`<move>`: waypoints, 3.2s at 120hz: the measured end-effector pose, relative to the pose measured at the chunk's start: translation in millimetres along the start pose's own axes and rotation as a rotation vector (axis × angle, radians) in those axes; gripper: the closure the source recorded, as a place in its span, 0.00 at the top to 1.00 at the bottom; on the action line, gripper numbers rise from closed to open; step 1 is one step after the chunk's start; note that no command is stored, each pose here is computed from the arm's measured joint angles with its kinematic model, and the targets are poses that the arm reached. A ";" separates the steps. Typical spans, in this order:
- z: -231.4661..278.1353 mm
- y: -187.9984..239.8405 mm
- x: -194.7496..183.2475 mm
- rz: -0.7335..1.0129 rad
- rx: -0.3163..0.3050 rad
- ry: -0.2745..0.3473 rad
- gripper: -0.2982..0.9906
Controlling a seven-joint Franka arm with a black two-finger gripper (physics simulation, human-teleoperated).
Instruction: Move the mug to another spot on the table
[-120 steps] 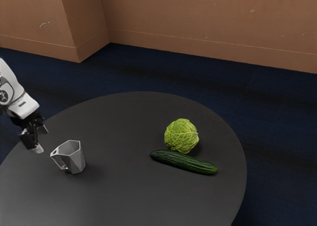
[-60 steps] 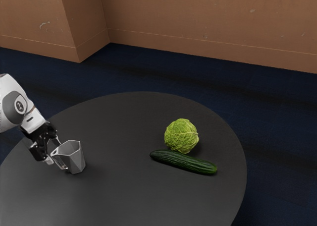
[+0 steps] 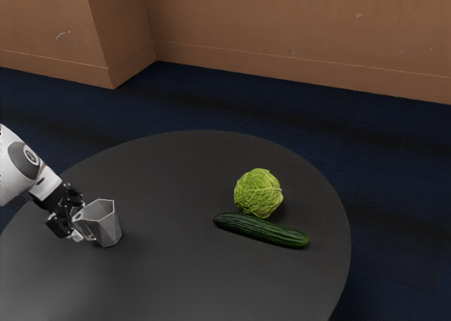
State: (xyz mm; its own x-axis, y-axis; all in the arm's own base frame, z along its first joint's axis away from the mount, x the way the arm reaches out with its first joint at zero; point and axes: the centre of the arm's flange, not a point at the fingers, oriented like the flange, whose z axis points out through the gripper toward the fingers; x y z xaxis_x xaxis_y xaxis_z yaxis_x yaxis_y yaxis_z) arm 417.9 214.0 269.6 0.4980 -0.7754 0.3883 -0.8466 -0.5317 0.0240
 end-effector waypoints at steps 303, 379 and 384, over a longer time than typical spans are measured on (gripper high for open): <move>35.4 -38.8 100.9 0.048 0.027 0.270 0.73; -152.0 -24.2 310.6 0.538 -0.025 -0.270 0.77; -161.3 -22.3 325.0 0.529 -0.021 -0.292 0.77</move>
State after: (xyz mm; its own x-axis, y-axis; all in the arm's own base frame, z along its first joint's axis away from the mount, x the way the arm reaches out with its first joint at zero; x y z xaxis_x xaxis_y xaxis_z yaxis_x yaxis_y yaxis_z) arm 568.4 28.8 543.8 0.0367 -0.9958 0.0836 -0.9955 -0.0438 -0.0843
